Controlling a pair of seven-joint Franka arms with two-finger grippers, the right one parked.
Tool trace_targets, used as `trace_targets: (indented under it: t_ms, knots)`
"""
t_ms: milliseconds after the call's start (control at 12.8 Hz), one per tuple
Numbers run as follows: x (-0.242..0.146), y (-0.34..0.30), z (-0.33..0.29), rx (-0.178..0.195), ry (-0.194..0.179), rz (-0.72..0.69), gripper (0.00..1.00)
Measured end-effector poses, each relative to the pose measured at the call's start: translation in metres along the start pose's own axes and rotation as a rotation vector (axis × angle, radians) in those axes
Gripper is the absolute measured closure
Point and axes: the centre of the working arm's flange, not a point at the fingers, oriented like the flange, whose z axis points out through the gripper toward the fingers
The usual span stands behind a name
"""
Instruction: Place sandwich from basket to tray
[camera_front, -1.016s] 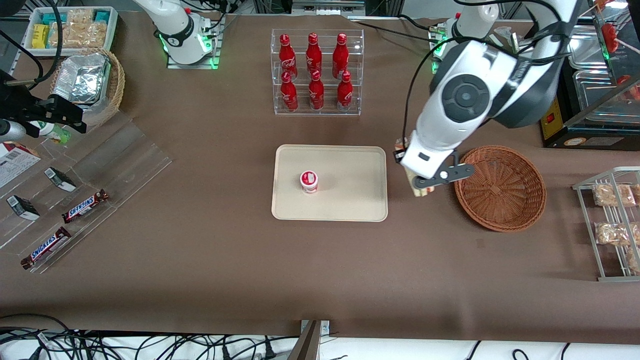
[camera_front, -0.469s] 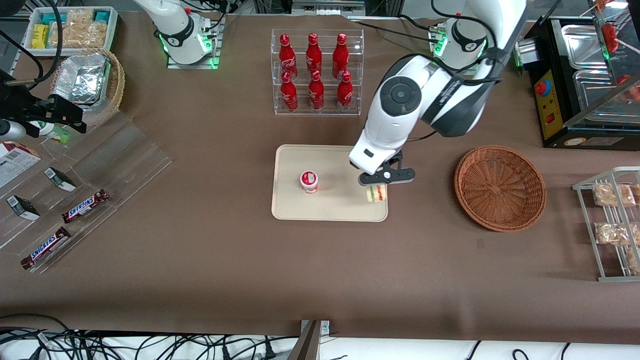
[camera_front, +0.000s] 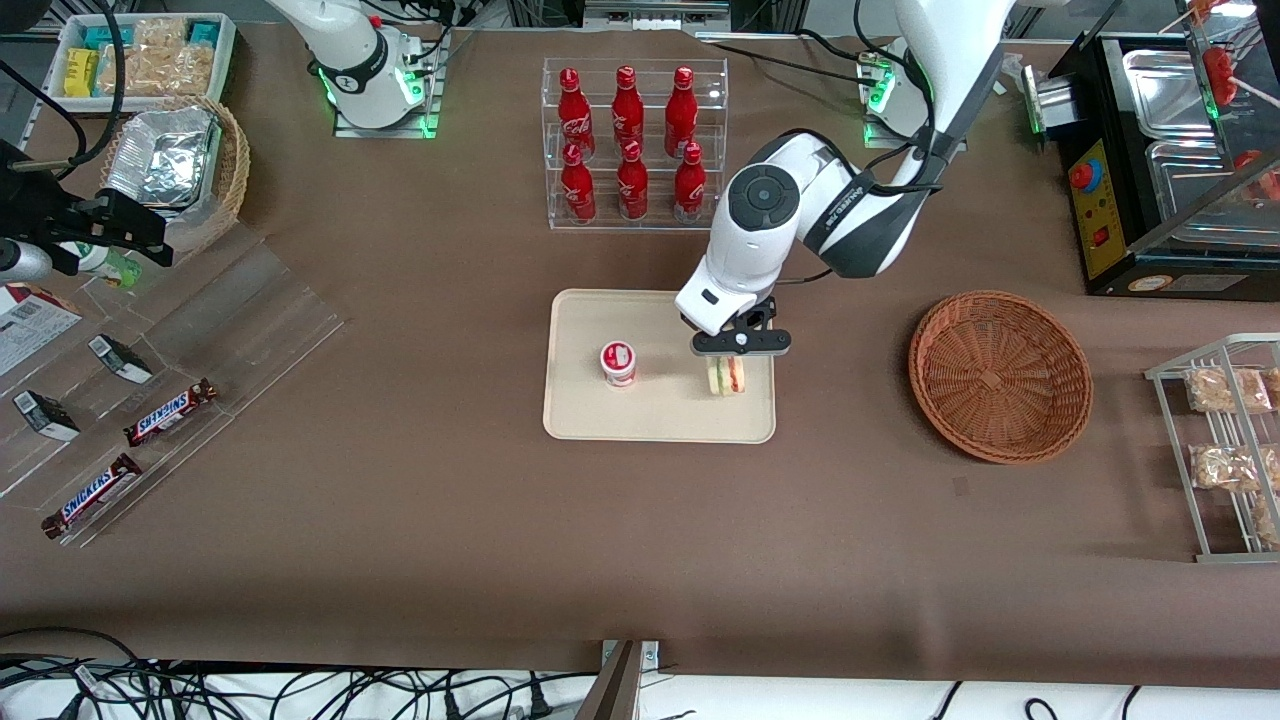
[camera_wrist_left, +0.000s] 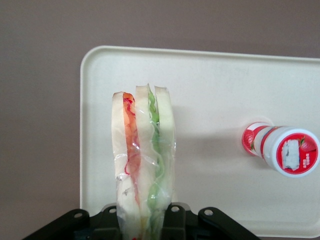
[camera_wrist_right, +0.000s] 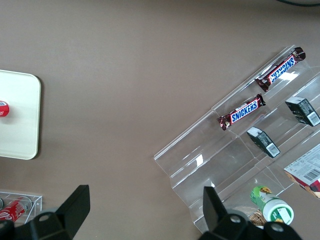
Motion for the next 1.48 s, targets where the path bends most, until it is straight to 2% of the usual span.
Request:
trace_targets:
  t_ms: [156, 547, 703, 938, 1094, 1484]
  knots:
    - [-0.01, -0.003, 0.02, 0.013, 0.007, 0.03, 0.81]
    - [-0.024, 0.003, 0.067, 0.051, -0.003, 0.087, 0.81]
    - [-0.027, 0.003, 0.082, 0.078, 0.01, 0.084, 0.81]
    - [-0.029, 0.007, 0.083, 0.083, 0.029, 0.075, 0.81]
    - [-0.028, 0.008, 0.082, 0.078, 0.034, 0.069, 0.65]
    - [-0.01, 0.014, 0.058, 0.063, 0.069, 0.023, 0.11]
